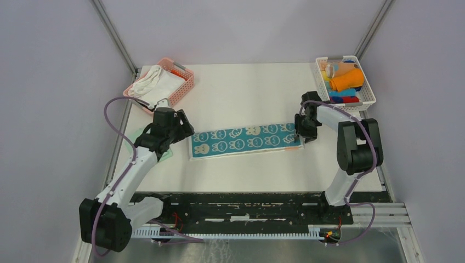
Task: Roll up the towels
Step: Fold the towel at the center of the board.
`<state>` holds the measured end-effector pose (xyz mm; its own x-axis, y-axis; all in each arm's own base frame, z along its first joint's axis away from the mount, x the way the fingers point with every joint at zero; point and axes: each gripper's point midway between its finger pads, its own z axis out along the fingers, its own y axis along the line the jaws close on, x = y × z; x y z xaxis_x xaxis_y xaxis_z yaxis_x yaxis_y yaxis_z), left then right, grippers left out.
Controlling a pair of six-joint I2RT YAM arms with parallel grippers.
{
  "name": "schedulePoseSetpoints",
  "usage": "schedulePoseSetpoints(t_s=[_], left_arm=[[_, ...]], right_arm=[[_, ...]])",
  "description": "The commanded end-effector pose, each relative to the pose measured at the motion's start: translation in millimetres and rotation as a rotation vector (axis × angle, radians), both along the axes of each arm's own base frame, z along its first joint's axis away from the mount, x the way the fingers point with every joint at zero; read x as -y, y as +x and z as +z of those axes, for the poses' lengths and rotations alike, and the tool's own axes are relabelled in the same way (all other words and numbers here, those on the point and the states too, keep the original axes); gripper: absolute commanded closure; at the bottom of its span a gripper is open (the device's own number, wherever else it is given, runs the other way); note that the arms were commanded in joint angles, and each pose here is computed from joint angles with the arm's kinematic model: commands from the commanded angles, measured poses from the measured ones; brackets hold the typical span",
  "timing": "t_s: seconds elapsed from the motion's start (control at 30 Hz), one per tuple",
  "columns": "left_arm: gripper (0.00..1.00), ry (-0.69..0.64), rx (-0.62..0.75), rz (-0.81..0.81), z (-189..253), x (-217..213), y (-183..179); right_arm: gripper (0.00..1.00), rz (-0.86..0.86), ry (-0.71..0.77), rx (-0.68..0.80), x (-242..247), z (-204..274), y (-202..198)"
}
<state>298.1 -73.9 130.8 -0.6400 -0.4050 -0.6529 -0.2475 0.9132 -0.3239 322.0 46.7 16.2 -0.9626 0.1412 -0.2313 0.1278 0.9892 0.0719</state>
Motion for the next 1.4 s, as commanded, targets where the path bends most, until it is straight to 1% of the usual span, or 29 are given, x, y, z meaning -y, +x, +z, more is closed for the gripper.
schedulePoseSetpoints(t_s=[0.0,0.03,0.07,0.1,0.23,0.37,0.43,0.5,0.57,0.6,0.7,0.83,1.0,1.1,1.2,1.33,1.37], left_arm=[[0.19,0.098,0.074,-0.015,16.6,-16.7,-4.4],[0.16,0.097,0.074,-0.024,17.6,-15.8,-5.2],[0.10,0.095,0.067,-0.028,16.5,-15.3,-6.1],[0.09,0.090,0.059,-0.040,14.9,-13.2,-7.1],[0.09,0.053,0.034,-0.064,6.2,-5.1,-10.0],[0.09,-0.023,0.022,-0.112,-0.2,11.0,-12.7],[0.10,-0.082,0.005,-0.146,-5.3,23.4,-14.6],[0.12,-0.159,-0.009,-0.177,-11.5,38.3,-16.1],[0.14,-0.232,-0.020,-0.195,-17.5,51.4,-15.0],[0.16,-0.264,-0.028,-0.201,-20.0,57.1,-15.0],[0.17,-0.339,-0.052,-0.193,-31.2,69.2,-13.8],[0.21,-0.408,-0.082,-0.204,-42.0,85.0,-7.6],[0.29,-0.459,-0.115,-0.202,-56.9,102.6,2.8],[0.33,-0.462,-0.143,-0.215,-68.4,114.2,5.7],[0.40,-0.456,-0.175,-0.201,-83.8,117.1,8.6],[0.57,-0.439,-0.195,-0.172,-97.5,114.3,9.4],[0.59,-0.434,-0.200,-0.169,-100.3,113.9,9.0]], right_arm=[[0.46,0.023,-0.058,-0.028,5.1,-2.0,3.0],[0.48,0.029,-0.054,-0.047,4.2,-6.9,0.1],[0.50,0.031,-0.052,-0.064,4.0,-10.8,-3.7],[0.54,0.029,-0.056,-0.077,5.5,-13.1,-6.6],[0.78,-0.014,-0.113,-0.114,25.4,-16.3,-12.9],[0.95,-0.127,-0.191,-0.073,64.9,4.9,-7.6],[0.99,-0.151,-0.249,-0.028,81.6,24.6,-0.6],[1.00,-0.161,-0.300,0.018,93.0,45.5,7.2],[1.00,-0.144,-0.310,0.067,95.1,67.2,17.0],[1.00,-0.126,-0.279,0.098,89.5,78.4,24.0],[1.00,-0.031,-0.128,0.176,51.8,102.7,35.8],[1.00,0.112,-0.002,0.242,-11.9,124.0,37.9],[1.00,0.291,0.107,0.292,-101.3,136.3,31.8],[1.00,0.378,0.147,0.304,-143.8,137.5,26.7],[1.00,0.452,0.155,0.301,-177.3,135.3,20.8],[1.00,0.533,0.157,0.274,-217.4,127.1,10.3],[1.00,0.551,0.155,0.267,-226.1,124.2,7.4]])
